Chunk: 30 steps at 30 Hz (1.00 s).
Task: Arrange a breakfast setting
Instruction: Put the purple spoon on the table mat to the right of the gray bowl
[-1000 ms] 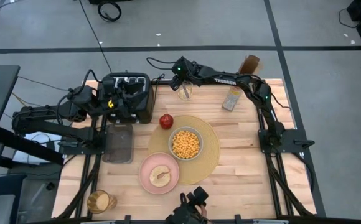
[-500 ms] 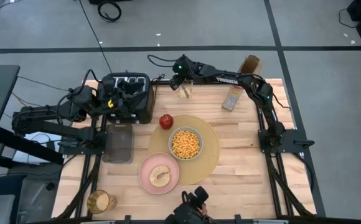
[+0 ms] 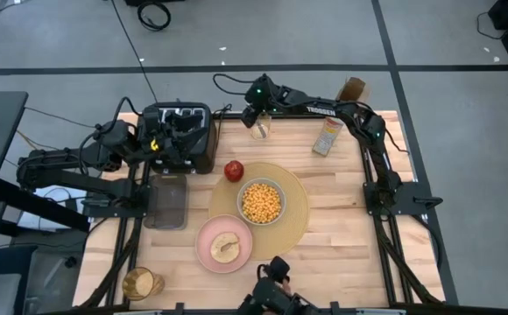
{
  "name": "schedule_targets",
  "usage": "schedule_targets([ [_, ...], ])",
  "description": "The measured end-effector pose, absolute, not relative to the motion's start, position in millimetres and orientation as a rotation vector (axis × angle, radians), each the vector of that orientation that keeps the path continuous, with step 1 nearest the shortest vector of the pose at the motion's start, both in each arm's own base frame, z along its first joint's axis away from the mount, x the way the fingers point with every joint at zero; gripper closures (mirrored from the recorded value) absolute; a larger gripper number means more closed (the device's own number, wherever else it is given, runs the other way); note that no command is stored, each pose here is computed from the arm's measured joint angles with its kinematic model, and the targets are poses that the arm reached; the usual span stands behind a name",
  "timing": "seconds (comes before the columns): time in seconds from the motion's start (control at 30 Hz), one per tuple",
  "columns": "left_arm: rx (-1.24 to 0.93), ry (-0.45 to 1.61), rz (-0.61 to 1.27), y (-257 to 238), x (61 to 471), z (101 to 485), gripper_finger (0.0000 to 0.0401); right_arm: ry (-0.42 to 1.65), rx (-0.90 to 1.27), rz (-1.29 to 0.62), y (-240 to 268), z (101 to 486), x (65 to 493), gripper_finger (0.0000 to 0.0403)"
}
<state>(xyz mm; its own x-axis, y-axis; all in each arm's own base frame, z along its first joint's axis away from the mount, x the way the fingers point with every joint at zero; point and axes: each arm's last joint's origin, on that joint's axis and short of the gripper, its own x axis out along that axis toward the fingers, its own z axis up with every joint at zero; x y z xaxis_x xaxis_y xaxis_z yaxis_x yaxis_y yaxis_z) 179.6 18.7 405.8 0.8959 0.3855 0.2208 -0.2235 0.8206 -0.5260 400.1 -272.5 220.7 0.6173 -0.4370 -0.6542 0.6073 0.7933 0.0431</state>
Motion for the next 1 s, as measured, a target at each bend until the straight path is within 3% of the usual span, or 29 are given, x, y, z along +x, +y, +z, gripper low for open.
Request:
schedule_targets([
  [0.63, -0.515, -0.331, 0.330, 19, 180, 406, 0.0044, 0.656, 0.247, -0.550, -277, 211, 397, 0.0233],
  [1.0, -0.485, -0.337, 0.344, 19, 175, 408, 0.0044, 0.619, 0.236, -0.545, -278, 229, 402, 0.0235],
])
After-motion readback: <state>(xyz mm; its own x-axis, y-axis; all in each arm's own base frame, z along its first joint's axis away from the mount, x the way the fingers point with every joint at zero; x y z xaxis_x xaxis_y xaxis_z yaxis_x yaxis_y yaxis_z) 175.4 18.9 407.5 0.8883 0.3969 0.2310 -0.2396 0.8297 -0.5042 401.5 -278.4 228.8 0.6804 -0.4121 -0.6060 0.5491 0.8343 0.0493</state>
